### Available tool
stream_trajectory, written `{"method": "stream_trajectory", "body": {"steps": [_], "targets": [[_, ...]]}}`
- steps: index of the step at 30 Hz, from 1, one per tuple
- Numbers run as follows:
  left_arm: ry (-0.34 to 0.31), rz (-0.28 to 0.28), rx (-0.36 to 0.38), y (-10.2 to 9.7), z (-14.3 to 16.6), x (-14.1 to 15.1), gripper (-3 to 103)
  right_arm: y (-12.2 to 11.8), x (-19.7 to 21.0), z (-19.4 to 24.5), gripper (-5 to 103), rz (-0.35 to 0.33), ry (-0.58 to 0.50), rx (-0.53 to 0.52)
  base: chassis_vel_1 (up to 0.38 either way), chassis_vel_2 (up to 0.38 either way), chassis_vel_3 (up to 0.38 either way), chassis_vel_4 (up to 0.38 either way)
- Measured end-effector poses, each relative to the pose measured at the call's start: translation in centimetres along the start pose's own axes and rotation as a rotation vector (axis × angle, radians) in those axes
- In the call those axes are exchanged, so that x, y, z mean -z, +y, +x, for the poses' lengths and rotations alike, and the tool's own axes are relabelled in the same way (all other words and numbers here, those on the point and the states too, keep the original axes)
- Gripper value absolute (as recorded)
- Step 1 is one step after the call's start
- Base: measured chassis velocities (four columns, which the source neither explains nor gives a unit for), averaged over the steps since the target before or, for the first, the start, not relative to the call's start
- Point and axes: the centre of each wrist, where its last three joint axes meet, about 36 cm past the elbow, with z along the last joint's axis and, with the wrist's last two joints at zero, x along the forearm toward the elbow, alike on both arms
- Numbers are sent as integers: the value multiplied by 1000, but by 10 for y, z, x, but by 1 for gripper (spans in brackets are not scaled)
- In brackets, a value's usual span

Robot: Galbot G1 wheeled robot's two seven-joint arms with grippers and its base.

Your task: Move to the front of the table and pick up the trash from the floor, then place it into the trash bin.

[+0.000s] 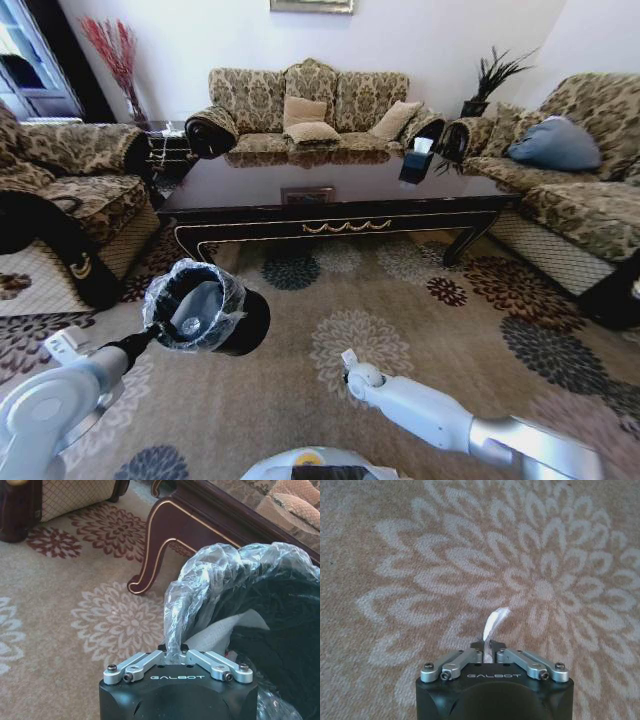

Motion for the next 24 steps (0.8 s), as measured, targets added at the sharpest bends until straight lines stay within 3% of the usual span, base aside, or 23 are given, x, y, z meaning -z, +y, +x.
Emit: {"method": "stream_trajectory", "body": {"steps": [8, 13, 17, 18, 19, 23, 24], "targets": [[4, -1, 4, 1, 0, -2, 2, -7, 5, 11, 0, -25, -51, -7, 0, 0, 0, 0], [18, -1, 7, 0, -3, -7, 2, -19, 25, 27, 0, -95, -198, 10, 0, 0, 0, 0], [48, -3, 18, 2, -15, -14, 2, -38, 59, 67, 0, -136, -510, 76, 0, 0, 0, 0], [57, -3, 19, 2, -18, -16, 2, -44, 68, 79, 0, -121, -642, 105, 0, 0, 0, 0], [57, -3, 19, 2, -18, -16, 2, -44, 68, 79, 0, -121, -642, 105, 0, 0, 0, 0], [90, -14, 29, 1, -31, -26, 2, -61, 111, 135, 0, -57, -1050, 260, 0, 0, 0, 0], [90, -14, 29, 1, -31, -26, 2, -61, 111, 135, 0, -57, -1050, 260, 0, 0, 0, 0]]}}
